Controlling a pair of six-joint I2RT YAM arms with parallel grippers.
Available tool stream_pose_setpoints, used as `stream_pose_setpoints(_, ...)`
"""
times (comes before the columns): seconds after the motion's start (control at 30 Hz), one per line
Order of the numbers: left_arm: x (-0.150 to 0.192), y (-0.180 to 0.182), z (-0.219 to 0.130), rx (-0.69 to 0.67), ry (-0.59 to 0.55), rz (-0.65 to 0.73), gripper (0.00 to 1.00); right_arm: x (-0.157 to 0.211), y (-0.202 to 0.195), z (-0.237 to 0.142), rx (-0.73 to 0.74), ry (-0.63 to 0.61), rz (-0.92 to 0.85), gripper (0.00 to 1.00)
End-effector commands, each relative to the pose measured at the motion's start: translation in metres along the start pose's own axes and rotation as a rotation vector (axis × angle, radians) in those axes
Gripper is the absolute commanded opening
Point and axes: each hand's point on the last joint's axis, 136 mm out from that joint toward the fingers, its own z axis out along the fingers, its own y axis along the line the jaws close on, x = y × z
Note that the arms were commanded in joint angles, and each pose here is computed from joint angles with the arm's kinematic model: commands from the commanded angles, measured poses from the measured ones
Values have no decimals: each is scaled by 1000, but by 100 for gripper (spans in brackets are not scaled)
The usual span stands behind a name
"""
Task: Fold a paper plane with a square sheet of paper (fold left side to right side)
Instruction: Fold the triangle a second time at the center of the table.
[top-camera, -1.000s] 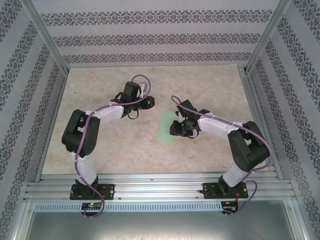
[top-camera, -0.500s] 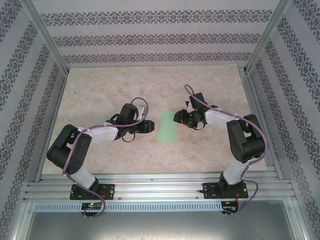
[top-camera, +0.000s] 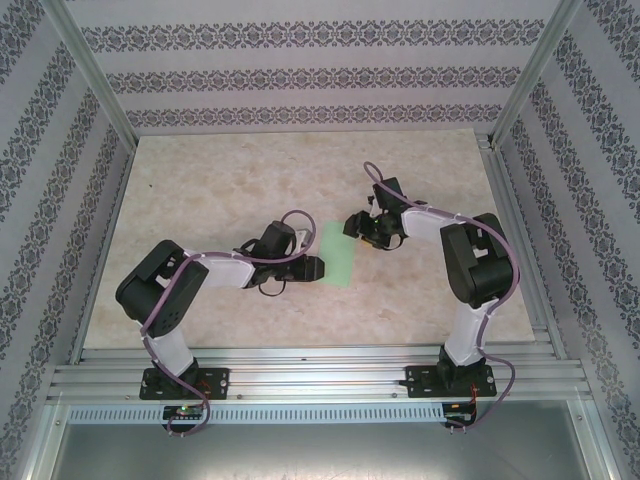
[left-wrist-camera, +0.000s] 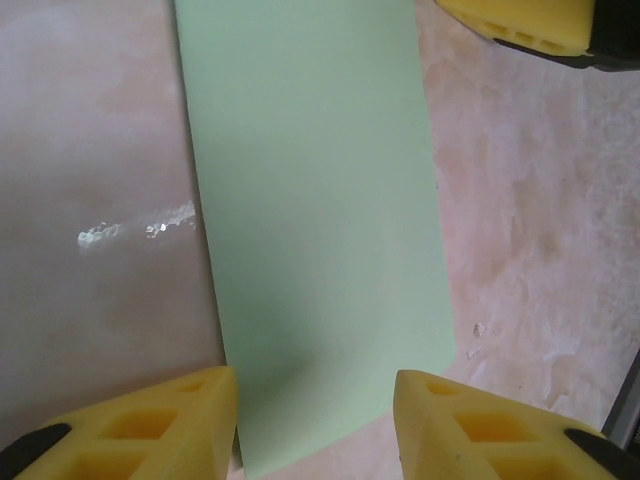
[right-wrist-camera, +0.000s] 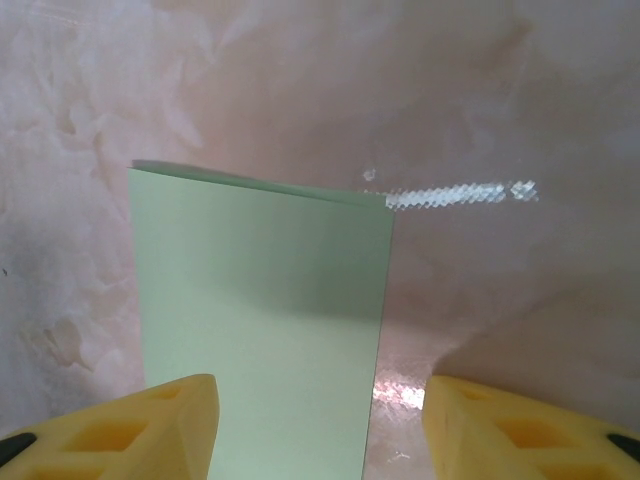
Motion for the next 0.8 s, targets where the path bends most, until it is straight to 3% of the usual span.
stream_pose_setpoints(0.0, -4, -2, 4, -27, -26, -4, 48, -11, 1, 5, 40, -24, -33, 58)
stream_pose_setpoints(0.3, 12, 3, 12, -37, 4, -19, 48, 3, 12, 23, 27, 19, -30, 58)
stream_pose_setpoints(0.77, 17, 1, 21, -33, 19, -18, 48, 29, 36, 18, -51, 44, -30, 51)
